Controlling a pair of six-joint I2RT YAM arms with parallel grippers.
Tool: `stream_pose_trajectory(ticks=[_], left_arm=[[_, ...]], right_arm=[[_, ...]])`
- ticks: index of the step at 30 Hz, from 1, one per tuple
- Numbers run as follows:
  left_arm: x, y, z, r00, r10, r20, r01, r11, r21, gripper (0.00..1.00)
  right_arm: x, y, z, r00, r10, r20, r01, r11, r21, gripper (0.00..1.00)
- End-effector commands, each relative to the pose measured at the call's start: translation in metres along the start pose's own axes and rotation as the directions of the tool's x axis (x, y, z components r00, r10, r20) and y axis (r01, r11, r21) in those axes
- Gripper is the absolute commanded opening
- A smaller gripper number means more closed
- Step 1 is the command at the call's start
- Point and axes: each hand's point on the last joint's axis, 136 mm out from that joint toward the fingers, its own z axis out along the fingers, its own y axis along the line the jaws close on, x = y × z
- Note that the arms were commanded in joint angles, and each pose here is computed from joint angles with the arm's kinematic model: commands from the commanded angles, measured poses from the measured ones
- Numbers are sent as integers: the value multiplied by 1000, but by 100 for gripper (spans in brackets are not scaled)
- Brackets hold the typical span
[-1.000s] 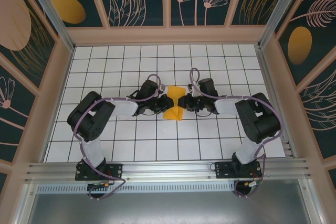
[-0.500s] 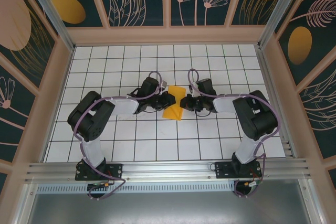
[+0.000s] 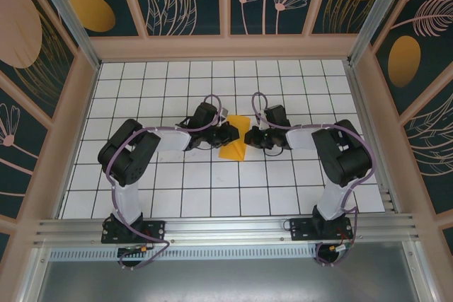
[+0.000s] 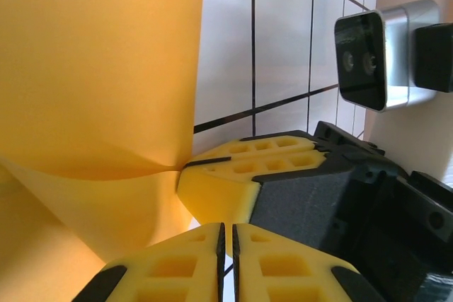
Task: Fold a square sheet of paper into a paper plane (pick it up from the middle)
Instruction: Fold the triangle a second time at the center of the table.
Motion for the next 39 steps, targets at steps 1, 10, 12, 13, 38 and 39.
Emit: stream_pose_trajectory(ticks=[1,10,12,13,38,39], left_arm=[[1,-3,4,999,31,-19,-31,1000,5,16],[2,5,9,999,27,-29,-27,999,-18,16],[2,8,11,999,22,-32,-23,999,-27,16],[2,10,11,999,22,-32,-23,999,-32,15],[2,13,14,999,26,-34,-28,999,-37,15],[2,10,12,999,32,-30,-33,999,-30,16]], right_arm=[[-8,-4,3,1000,-14,7,14,1000,22,7],[-10,-6,5,1000,-14,6,14,999,33,7],[-10,-7,6,1000,-14,5,13,999,35,7],[-10,-7,6,1000,-13,5,13,999,36,7],[-17,-3,-1,999,-33,35,32,999,35,7],[-17,-2,-2,999,-36,37,35,999,31,7]])
